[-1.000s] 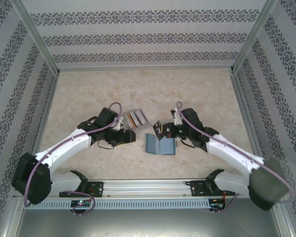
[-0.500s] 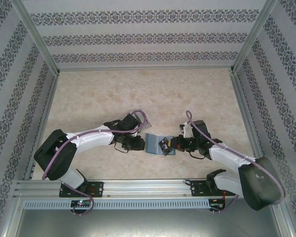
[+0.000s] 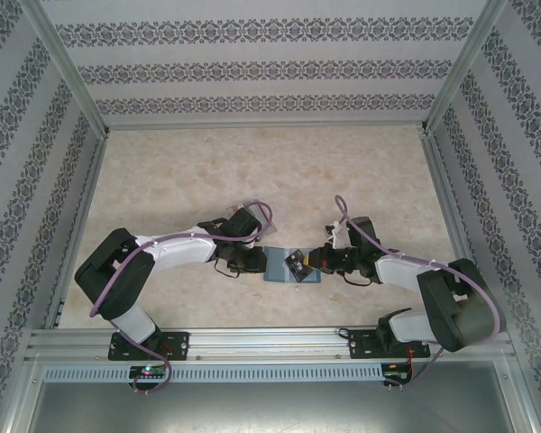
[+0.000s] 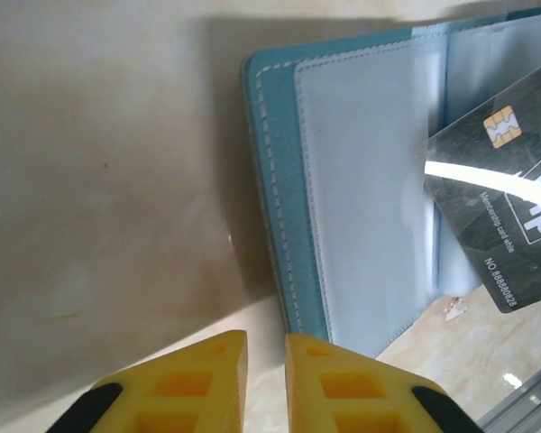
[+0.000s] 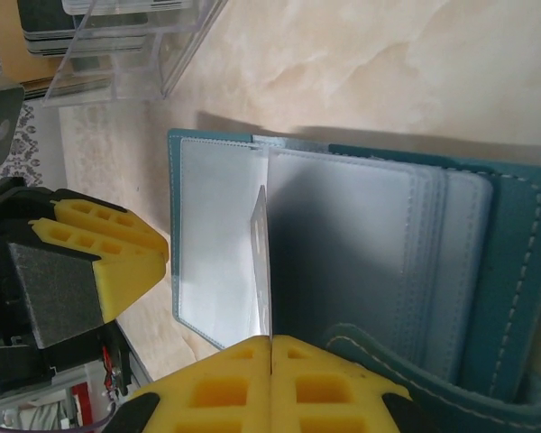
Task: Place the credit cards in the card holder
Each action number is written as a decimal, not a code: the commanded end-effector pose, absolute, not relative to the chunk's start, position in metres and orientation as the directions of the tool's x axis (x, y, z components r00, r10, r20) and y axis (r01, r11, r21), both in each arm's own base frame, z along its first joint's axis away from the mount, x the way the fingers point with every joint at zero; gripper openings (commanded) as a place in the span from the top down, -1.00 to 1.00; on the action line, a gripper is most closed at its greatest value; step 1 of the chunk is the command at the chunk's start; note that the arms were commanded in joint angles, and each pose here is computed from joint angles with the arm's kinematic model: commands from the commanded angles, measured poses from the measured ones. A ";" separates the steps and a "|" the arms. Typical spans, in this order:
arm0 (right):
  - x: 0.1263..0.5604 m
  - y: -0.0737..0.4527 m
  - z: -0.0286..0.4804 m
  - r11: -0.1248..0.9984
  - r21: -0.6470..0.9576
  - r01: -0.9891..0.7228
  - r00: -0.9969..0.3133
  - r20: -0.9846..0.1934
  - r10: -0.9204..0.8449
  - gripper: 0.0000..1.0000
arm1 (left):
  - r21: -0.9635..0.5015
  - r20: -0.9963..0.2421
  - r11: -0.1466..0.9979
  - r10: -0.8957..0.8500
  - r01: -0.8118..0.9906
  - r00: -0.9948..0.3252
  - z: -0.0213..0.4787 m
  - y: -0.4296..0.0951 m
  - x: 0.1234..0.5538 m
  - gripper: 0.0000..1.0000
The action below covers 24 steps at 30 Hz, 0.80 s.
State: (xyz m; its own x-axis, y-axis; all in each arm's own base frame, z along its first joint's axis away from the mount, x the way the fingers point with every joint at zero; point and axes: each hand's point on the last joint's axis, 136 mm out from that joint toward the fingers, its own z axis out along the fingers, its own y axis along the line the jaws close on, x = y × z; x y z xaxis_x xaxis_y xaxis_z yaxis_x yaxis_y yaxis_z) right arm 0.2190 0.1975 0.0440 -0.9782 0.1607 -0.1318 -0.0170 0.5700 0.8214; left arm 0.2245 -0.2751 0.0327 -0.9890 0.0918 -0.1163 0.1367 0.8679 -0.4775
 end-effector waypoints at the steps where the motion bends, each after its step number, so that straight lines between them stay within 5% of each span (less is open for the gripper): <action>1: 0.225 0.200 0.047 0.550 0.835 -0.008 -0.978 -0.122 0.172 0.94 | -0.445 -0.122 0.885 0.091 0.136 -0.988 0.028 -0.277 0.228 0.68; 11: 0.228 0.199 0.035 0.609 0.791 0.050 -0.969 -0.109 0.221 0.77 | -0.455 -0.094 0.882 0.091 0.124 -0.991 0.019 -0.279 0.224 0.85; 24: 0.235 0.207 0.033 0.668 0.741 0.061 -0.943 -0.176 0.282 0.92 | -0.474 -0.088 0.874 0.076 0.109 -0.993 0.019 -0.281 0.223 0.91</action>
